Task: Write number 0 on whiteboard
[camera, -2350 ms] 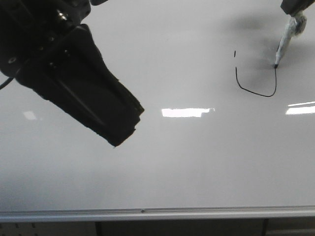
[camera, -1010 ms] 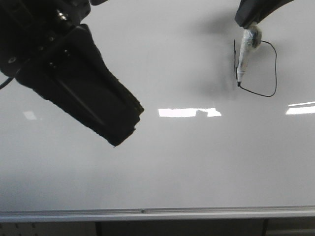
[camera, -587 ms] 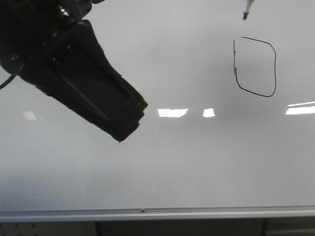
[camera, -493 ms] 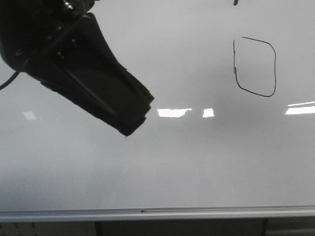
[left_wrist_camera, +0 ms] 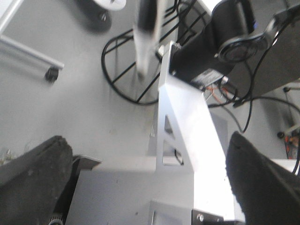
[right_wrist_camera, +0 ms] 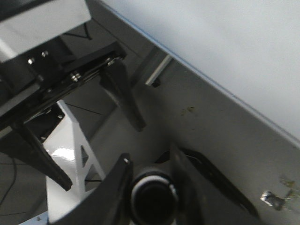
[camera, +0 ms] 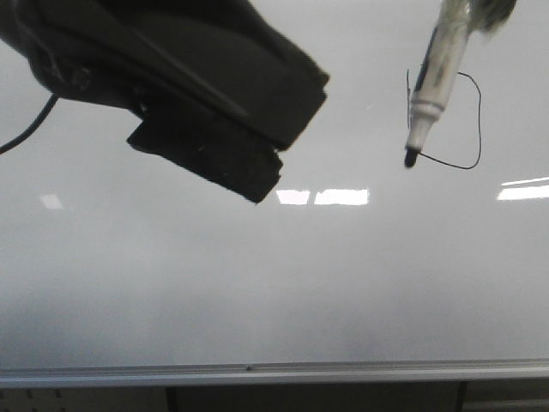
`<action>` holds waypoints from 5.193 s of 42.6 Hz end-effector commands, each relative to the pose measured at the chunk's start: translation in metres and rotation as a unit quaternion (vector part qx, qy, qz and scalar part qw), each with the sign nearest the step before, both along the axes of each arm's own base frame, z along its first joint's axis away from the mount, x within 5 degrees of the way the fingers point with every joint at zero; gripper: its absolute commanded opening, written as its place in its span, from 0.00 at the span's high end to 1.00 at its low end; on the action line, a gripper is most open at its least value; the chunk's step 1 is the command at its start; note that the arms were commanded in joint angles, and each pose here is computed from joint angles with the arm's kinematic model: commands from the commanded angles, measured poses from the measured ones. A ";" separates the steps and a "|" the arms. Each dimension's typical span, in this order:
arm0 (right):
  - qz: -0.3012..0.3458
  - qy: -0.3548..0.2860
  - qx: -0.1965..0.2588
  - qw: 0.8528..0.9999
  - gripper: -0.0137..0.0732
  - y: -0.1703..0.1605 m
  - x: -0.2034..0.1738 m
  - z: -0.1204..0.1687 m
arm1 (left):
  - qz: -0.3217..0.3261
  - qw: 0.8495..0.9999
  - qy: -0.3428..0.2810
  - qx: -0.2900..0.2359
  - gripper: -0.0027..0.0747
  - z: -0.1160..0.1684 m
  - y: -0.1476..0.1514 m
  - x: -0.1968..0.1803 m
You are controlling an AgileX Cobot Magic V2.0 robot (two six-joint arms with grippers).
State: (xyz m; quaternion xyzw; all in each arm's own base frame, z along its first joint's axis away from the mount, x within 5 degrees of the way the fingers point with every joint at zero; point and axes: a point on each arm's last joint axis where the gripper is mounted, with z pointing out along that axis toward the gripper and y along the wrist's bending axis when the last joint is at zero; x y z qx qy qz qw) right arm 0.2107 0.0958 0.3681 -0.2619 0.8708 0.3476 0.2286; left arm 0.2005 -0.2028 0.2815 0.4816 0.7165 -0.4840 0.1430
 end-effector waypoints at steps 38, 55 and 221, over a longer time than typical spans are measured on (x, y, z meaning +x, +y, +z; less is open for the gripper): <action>0.090 0.007 0.167 0.982 0.92 0.038 -0.016 -0.005 | -0.009 0.994 0.004 -0.113 0.81 0.035 -0.007 -0.008; 0.055 -0.016 0.168 0.984 0.64 0.038 -0.008 -0.003 | -0.023 0.996 -0.011 -0.084 0.99 0.030 -0.004 -0.009; -0.291 -0.413 0.100 0.857 0.92 -0.055 -0.117 -0.025 | 0.593 0.731 -0.338 -0.027 0.99 0.022 0.174 -0.109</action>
